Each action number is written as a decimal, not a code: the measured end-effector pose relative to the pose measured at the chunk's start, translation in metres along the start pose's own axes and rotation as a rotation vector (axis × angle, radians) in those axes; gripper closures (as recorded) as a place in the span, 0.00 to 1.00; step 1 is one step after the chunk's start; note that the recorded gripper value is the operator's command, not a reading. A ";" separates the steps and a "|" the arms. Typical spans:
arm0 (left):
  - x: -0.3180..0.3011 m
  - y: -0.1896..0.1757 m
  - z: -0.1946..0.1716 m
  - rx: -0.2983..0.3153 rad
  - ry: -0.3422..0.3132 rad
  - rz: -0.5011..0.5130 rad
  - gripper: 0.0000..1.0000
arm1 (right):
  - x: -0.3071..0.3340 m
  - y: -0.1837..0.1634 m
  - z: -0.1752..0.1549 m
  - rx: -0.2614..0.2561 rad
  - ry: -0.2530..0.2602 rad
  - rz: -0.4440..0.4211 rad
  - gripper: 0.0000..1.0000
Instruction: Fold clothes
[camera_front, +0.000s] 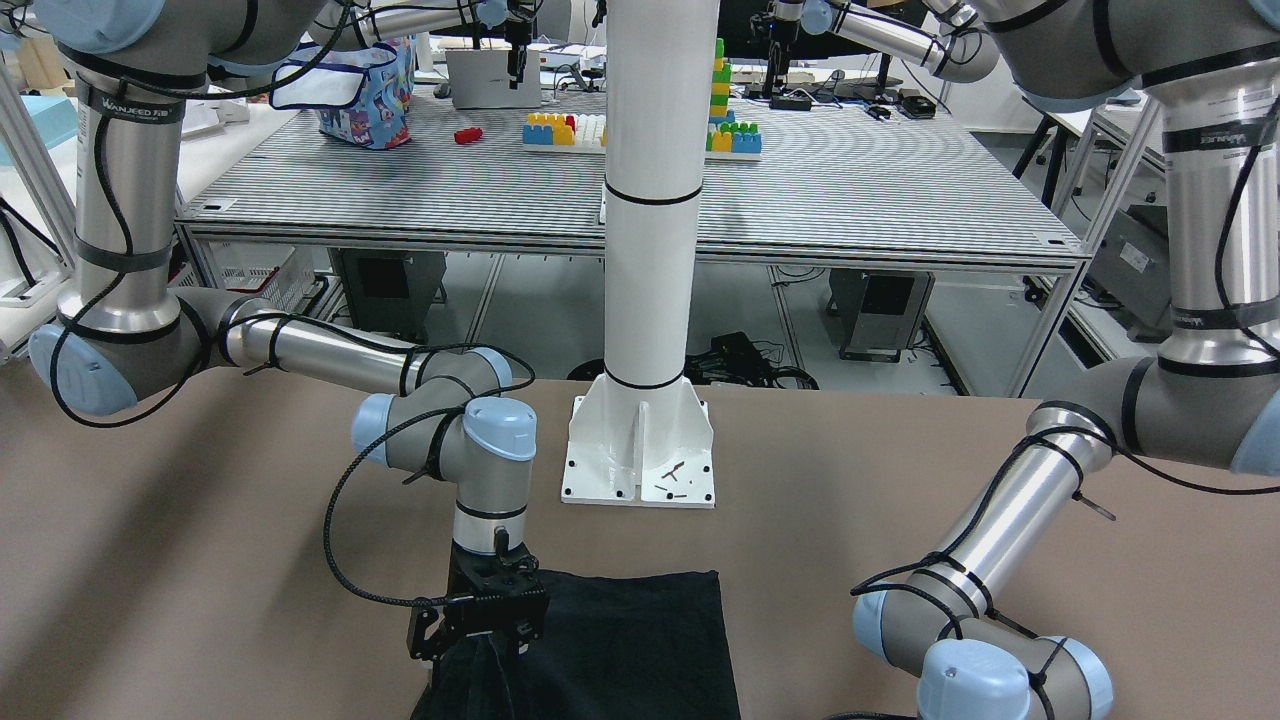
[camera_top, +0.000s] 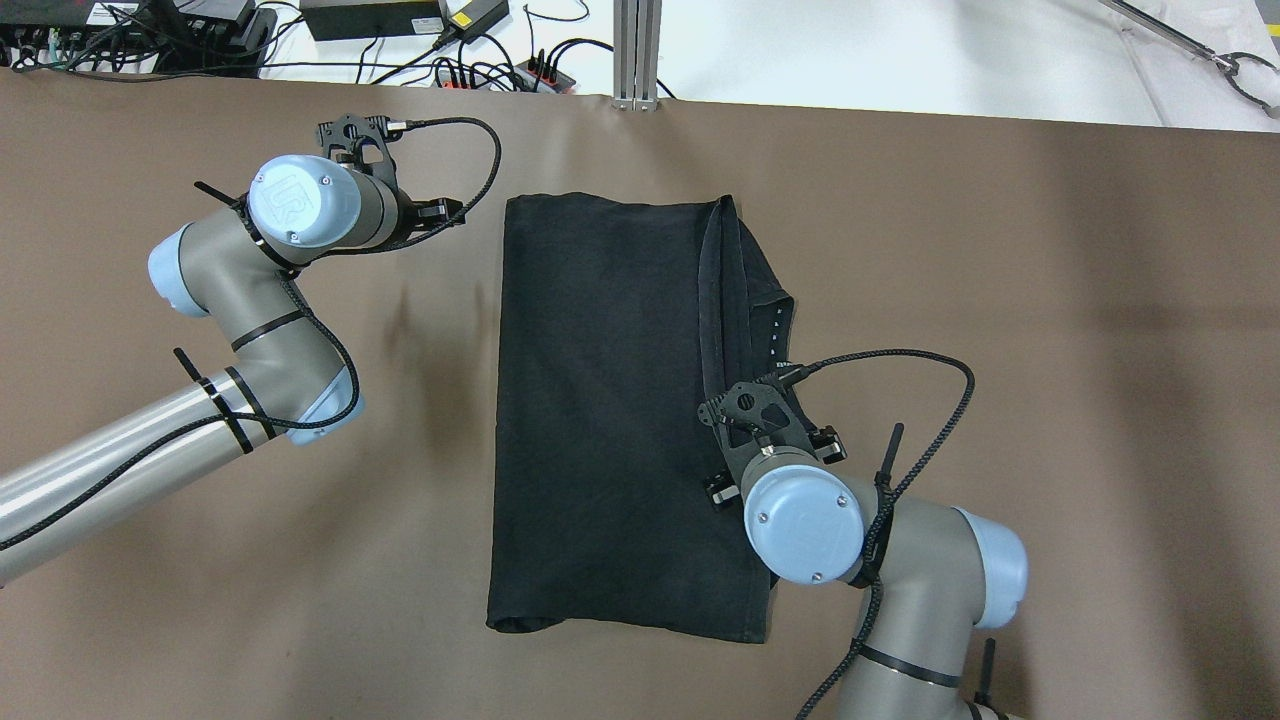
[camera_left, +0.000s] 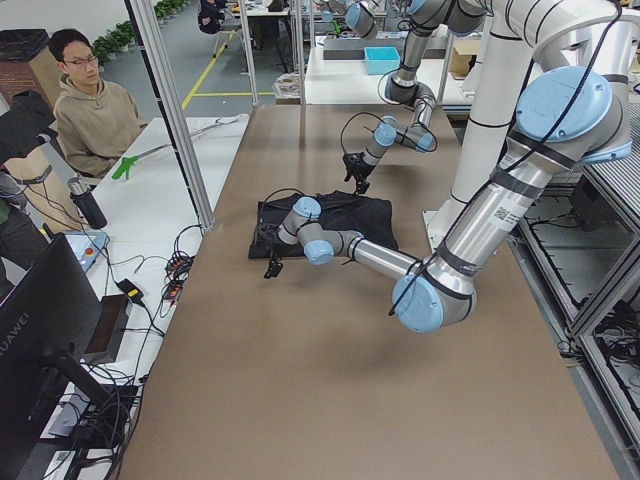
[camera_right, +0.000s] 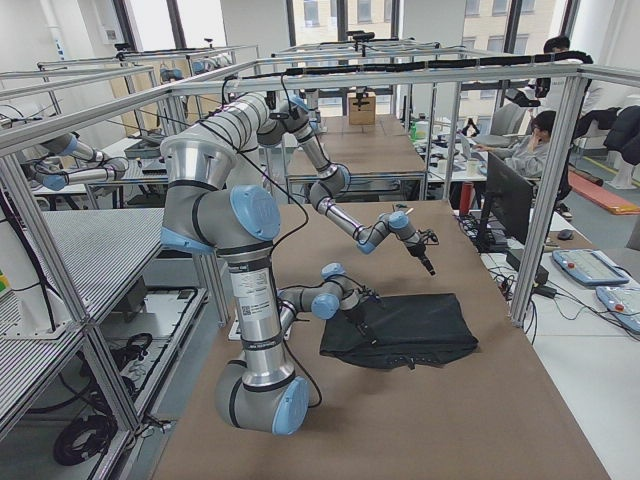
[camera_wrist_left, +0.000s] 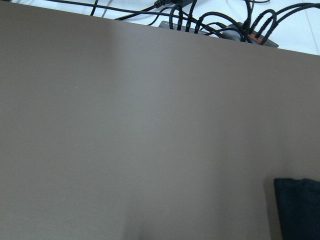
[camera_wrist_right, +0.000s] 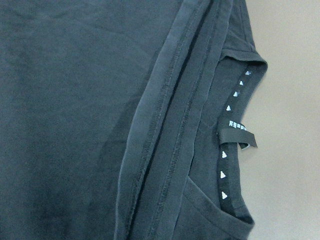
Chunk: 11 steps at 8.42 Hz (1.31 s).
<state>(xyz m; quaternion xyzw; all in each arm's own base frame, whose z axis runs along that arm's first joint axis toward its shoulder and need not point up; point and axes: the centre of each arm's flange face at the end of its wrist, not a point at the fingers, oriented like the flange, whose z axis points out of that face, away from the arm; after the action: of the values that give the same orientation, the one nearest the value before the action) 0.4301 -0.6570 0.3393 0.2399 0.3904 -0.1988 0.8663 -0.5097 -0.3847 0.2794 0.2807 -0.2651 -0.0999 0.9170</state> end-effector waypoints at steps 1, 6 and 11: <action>0.000 0.000 0.000 0.000 0.000 0.000 0.00 | -0.007 -0.006 0.007 -0.003 0.007 0.004 0.05; 0.002 -0.001 -0.001 0.001 0.003 0.000 0.00 | -0.011 -0.011 0.040 -0.001 0.017 0.006 0.05; 0.002 -0.001 0.000 0.000 0.001 0.001 0.00 | 0.072 -0.013 0.087 -0.009 -0.011 -0.061 0.05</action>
<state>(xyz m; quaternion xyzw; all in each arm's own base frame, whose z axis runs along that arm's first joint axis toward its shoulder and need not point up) 0.4309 -0.6578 0.3378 0.2404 0.3905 -0.1981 0.8663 -0.4965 -0.4592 0.3640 0.2839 -0.2608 -0.1305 0.9134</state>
